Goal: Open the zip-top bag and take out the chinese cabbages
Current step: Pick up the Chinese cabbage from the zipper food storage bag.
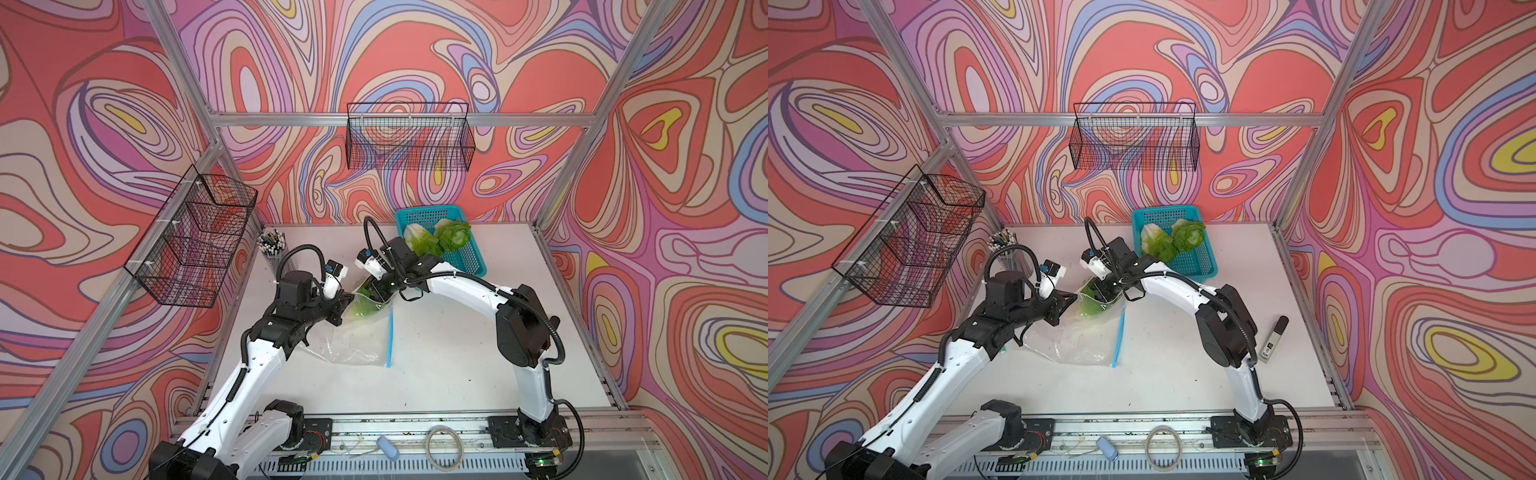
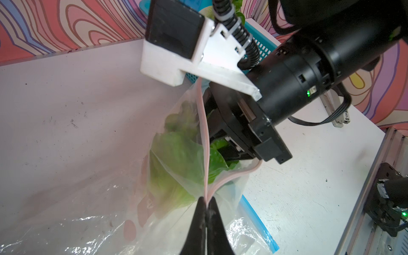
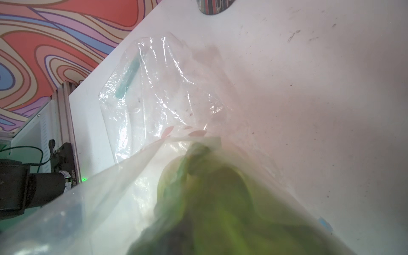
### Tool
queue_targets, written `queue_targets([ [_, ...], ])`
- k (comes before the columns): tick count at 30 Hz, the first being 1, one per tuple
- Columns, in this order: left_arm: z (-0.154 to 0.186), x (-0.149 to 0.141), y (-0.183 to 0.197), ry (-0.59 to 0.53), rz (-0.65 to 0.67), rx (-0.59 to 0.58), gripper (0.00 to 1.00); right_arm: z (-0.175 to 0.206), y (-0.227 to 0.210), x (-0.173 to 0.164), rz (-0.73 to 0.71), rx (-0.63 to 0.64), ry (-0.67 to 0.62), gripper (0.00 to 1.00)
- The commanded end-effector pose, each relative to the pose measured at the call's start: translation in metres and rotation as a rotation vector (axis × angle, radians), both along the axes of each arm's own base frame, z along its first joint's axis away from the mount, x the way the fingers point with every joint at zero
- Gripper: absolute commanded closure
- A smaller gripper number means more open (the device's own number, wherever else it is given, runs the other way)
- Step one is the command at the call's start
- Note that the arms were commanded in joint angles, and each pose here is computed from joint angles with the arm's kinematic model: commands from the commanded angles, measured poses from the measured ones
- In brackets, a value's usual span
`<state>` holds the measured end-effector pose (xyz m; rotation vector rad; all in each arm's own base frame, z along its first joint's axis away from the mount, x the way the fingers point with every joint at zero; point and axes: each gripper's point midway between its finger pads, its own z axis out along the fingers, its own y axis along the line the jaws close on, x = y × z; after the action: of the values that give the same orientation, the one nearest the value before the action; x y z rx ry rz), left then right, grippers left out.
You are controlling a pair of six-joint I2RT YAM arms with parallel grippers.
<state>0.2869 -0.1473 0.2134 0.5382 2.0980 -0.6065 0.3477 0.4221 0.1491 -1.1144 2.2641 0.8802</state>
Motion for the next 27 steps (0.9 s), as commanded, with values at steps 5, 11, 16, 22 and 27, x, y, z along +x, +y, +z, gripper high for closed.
queue_targets([
  [5, 0.012, 0.006, 0.000, -0.015, 0.029, -0.008, 0.90, 0.028, 0.003, 0.002, 0.005, 0.045, -0.080, 1.00],
  [11, 0.016, 0.010, 0.008, -0.014, 0.083, 0.004, 0.61, 0.048, -0.002, -0.001, 0.021, 0.085, -0.171, 1.00],
  [16, 0.019, 0.011, 0.013, -0.026, 0.114, 0.018, 0.46, 0.056, -0.006, -0.004, 0.034, 0.093, -0.218, 1.00],
  [22, 0.024, 0.012, 0.019, -0.036, 0.148, 0.029, 0.40, 0.062, -0.016, -0.001, 0.017, 0.068, -0.280, 1.00],
  [27, 0.031, 0.009, 0.021, -0.058, 0.146, 0.028, 0.36, 0.061, -0.025, 0.003, -0.015, 0.043, -0.303, 1.00],
])
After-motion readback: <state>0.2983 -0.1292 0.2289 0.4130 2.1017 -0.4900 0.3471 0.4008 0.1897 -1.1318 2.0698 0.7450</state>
